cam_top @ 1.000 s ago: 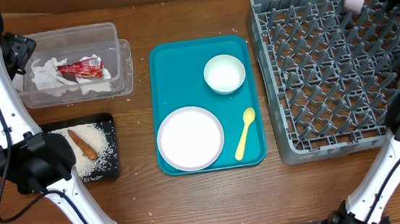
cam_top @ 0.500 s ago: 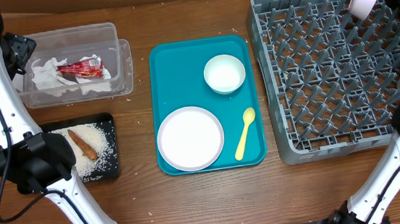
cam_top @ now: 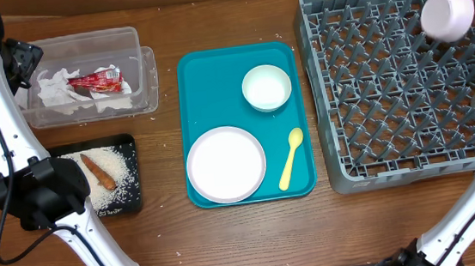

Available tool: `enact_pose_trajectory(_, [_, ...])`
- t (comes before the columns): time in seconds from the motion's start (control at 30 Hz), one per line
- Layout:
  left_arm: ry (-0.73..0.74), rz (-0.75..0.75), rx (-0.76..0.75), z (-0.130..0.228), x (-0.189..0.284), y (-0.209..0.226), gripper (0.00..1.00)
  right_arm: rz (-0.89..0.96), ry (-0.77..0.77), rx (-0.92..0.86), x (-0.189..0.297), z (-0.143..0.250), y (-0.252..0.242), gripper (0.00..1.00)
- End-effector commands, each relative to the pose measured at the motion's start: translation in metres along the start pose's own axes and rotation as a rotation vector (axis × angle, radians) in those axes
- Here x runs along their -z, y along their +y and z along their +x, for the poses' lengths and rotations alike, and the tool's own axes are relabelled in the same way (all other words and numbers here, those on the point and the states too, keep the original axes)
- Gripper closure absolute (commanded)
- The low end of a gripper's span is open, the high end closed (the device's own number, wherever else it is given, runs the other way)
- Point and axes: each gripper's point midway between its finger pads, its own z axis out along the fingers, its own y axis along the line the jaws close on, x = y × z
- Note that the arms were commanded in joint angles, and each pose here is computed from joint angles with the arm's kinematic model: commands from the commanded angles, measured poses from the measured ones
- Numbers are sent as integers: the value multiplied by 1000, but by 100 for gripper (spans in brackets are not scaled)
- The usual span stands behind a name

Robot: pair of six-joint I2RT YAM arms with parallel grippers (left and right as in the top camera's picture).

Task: Sort waste into correct bins and load items into the dishwasher

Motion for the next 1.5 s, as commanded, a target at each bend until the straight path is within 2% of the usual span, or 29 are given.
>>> enact_pose_trajectory(0.0, [-3,6,-9,1,2,-2,0,82,-159,102,58,-18,37,77])
enact_pose_trajectory(0.17, [-3,6,-9,1,2,-2,0,269,-298,121,106,-21,41,64])
enact_pose_trajectory(0.43, [-3,6,-9,1,2,-2,0,281,-428,243,153,-2,112,62])
enact_pose_trajectory(0.57, [-3,6,-9,1,2,-2,0,254,-429,343,153,31,159,62])
enact_pose_trajectory(0.7, [-3,6,-9,1,2,-2,0,221,-319,444,122,88,196,59])
enact_pose_trajectory(0.77, [-3,6,-9,1,2,-2,0,214,-204,541,90,130,207,51])
enact_pose_trajectory(0.87, [-3,6,-9,1,2,-2,0,214,-21,699,43,197,213,34])
enact_pose_trajectory(0.93, [-3,6,-9,1,2,-2,0,273,63,787,10,241,208,0])
enact_pose_trajectory(1.1, [-3,6,-9,1,2,-2,0,439,144,927,-47,319,188,0])
enact_pose_trajectory(1.27, [-3,6,-9,1,2,-2,0,484,303,1018,-100,400,156,0])
enact_pose_trajectory(1.33, [-3,6,-9,1,2,-2,0,504,378,1031,-122,431,135,13])
enact_pose_trajectory(1.4, [-3,6,-9,1,2,-2,0,544,424,1015,-139,453,112,32])
enact_pose_trajectory(1.47, [-3,6,-9,1,2,-2,0,576,473,1009,-152,472,90,36])
